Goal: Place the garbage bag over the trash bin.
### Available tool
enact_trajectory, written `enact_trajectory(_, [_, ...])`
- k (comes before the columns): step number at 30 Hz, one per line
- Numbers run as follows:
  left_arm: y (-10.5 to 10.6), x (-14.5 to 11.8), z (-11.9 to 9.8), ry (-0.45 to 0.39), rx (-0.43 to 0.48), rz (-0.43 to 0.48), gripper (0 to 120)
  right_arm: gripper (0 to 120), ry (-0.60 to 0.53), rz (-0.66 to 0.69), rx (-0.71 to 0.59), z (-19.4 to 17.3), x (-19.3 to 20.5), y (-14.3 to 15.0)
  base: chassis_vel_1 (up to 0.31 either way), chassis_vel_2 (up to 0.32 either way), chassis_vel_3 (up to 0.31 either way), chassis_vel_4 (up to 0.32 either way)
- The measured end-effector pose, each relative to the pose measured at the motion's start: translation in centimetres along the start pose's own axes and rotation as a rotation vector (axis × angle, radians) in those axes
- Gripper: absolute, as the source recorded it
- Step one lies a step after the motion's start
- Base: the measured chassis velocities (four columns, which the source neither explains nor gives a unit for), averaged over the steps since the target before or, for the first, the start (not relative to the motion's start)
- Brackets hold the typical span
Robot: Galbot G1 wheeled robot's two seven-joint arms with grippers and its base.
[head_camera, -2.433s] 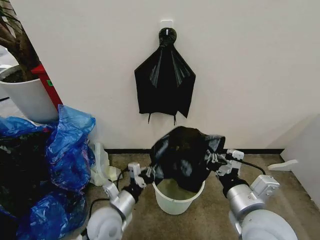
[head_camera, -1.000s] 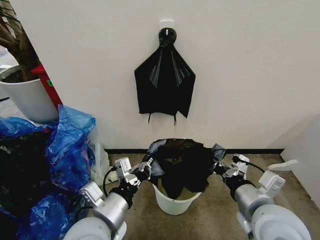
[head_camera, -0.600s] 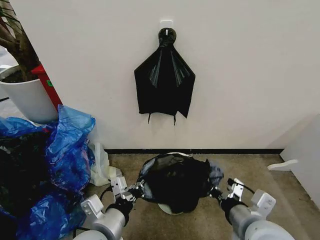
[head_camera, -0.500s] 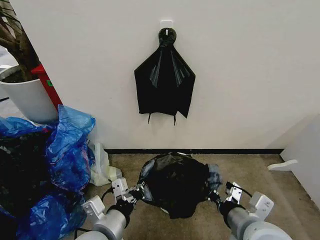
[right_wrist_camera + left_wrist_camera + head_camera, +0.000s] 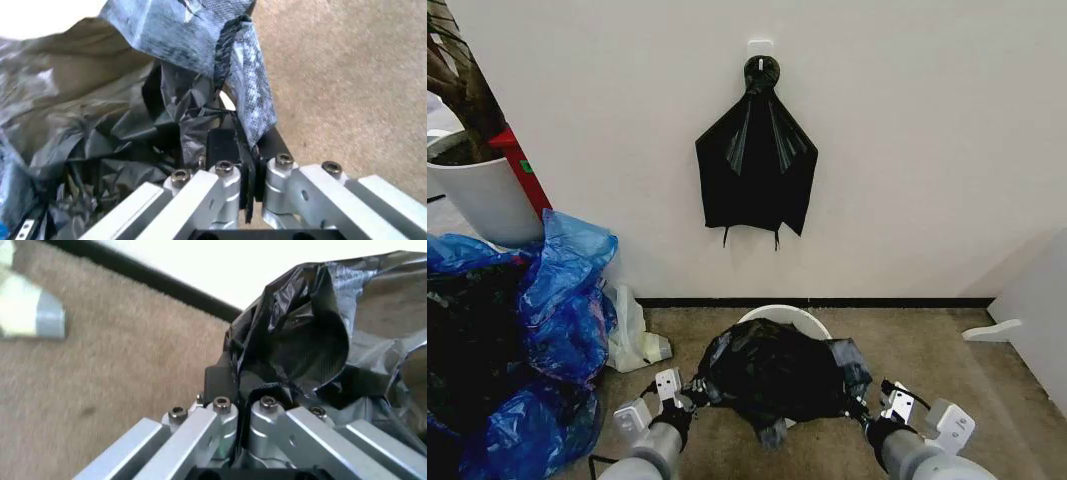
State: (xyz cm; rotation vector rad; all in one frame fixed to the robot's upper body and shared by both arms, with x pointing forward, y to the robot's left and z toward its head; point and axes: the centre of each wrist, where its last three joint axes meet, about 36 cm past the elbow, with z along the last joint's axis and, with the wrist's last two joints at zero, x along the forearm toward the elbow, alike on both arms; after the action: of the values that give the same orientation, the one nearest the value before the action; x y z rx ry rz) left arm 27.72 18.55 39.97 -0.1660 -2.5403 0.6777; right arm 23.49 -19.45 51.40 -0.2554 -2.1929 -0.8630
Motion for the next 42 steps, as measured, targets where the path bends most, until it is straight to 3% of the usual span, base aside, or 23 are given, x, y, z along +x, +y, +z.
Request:
enact_trajectory(8, [1.2,-2.0,-1.0,0.032,-0.082,0.044,0,0,-0.024,-0.031,0.042,0.3,-0.6,-0.2,0.000,0.000,0.000,0.000])
enact_trajectory(15, [1.8,-2.1,0.0,0.048,-0.136,0.024,0,0,-0.009,-0.005,0.040,1.1,-1.7,-0.5,0.000,0.000,0.000,0.000])
enact_trajectory(18, [1.1,-0.7,0.3,0.072,-0.143,0.030,0,0,0.003,0.001,0.032,1.5,-1.2,-0.3,0.000,0.000,0.000,0.000])
enact_trajectory(27, [-0.8,2.6,-2.4,0.097,-0.192,0.070,0,0,0.062,0.045,0.015,1.7,0.3,-0.2,0.000,0.000,0.000,0.000])
enact_trajectory(30, [-0.7,2.8,-2.1,0.110,-0.199,0.063,0,0,0.074,0.055,0.016,2.2,0.4,-0.4,0.000,0.000,0.000,0.000])
enact_trajectory(36, [1.5,0.8,0.2,0.150,-0.221,0.008,0,0,0.081,0.078,0.017,3.2,-0.9,-1.2,0.000,0.000,0.000,0.000])
enact_trajectory(42, [3.4,-2.5,2.0,0.090,-0.297,-0.015,0,0,0.079,0.082,0.028,3.9,-2.5,-1.5,0.000,0.000,0.000,0.000])
